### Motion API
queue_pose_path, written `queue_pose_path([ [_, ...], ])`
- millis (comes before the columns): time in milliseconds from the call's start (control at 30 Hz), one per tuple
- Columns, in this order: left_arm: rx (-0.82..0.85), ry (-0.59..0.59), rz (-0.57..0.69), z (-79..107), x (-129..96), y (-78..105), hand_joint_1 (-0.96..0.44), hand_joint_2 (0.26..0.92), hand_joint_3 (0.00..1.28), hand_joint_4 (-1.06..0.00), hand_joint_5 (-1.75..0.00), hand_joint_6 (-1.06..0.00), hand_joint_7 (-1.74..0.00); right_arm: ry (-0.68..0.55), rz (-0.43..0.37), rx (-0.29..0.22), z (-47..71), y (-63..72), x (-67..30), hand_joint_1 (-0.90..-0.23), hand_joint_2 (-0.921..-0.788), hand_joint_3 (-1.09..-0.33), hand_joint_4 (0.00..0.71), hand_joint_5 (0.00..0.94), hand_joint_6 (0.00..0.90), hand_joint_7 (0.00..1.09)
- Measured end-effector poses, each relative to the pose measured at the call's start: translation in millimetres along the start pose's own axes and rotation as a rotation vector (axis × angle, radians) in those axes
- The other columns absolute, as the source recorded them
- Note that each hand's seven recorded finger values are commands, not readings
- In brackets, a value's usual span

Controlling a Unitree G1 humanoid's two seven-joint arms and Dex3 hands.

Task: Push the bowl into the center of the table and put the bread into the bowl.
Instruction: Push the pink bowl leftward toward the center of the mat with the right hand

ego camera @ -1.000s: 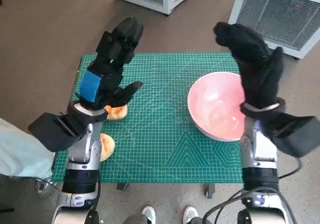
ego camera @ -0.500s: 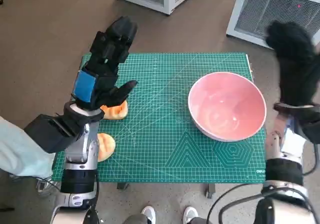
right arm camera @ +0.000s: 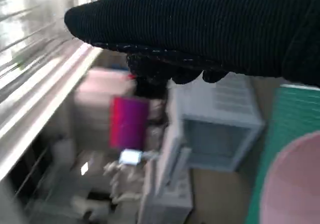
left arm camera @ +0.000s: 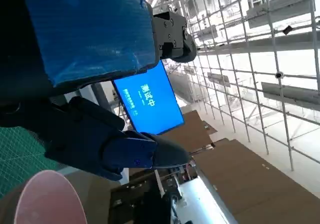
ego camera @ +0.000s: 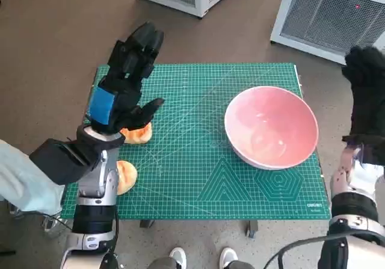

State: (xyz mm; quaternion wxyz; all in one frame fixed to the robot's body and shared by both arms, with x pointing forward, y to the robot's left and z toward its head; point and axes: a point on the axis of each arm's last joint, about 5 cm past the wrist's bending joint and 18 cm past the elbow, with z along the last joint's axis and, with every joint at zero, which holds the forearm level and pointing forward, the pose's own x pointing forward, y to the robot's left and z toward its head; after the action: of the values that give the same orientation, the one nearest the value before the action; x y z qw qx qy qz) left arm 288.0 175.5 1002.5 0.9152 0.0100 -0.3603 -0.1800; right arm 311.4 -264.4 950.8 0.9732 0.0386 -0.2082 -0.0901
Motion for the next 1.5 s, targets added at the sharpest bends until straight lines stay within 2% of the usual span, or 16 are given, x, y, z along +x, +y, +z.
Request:
queue_pose_path([
  [133, -0.001, 0.001, 0.002, -0.2, 0, 0.2, -0.69, 0.921, 0.31, -0.12, 0.0, -0.01, -0.47, 0.085, -0.038, 0.015, -8.3, -1.1, -5.0, -0.603, -0.921, -0.852, 0.181, 0.006, 0.129, 0.26],
  [300, -0.002, 0.004, 0.005, -0.5, -2, 0.6, -0.69, 0.921, 0.31, -0.12, 0.0, -0.01, -0.46, 0.18, -0.081, 0.047, -17.6, -0.5, -11.0, -0.554, -0.921, -0.908, 0.182, 0.004, 0.142, 0.25],
  [533, 0.001, 0.013, 0.009, -0.8, -5, 2.0, -0.7, 0.921, 0.31, -0.12, 0.0, -0.02, -0.45, 0.295, -0.114, 0.099, -32.4, 10.9, -20.6, -0.54, -0.921, -0.945, 0.191, 0.007, 0.167, 0.25],
  [867, 0.02, 0.022, 0.01, 0.6, -9, 6.3, -0.71, 0.921, 0.31, -0.11, 0.0, -0.04, -0.38, 0.348, -0.097, 0.152, -42.1, 30.7, -25.9, -0.556, -0.921, -0.947, 0.213, 0.013, 0.196, 0.24],
  [1100, 0.033, 0.025, 0.012, 2.0, -12, 7.4, -0.72, 0.921, 0.31, -0.1, 0.0, -0.05, -0.36, 0.377, -0.07, 0.201, -45.7, 45.2, -26.0, -0.556, -0.921, -0.941, 0.227, 0.015, 0.215, 0.23],
  [1500, 0.057, 0.033, 0.03, 4.3, -20, 11.6, -0.72, 0.921, 0.31, -0.11, 0.0, -0.09, -0.3, 0.37, -0.002, 0.284, -42.8, 70.0, -17.5, -0.538, -0.921, -0.902, 0.218, 0.003, 0.23, 0.21],
])
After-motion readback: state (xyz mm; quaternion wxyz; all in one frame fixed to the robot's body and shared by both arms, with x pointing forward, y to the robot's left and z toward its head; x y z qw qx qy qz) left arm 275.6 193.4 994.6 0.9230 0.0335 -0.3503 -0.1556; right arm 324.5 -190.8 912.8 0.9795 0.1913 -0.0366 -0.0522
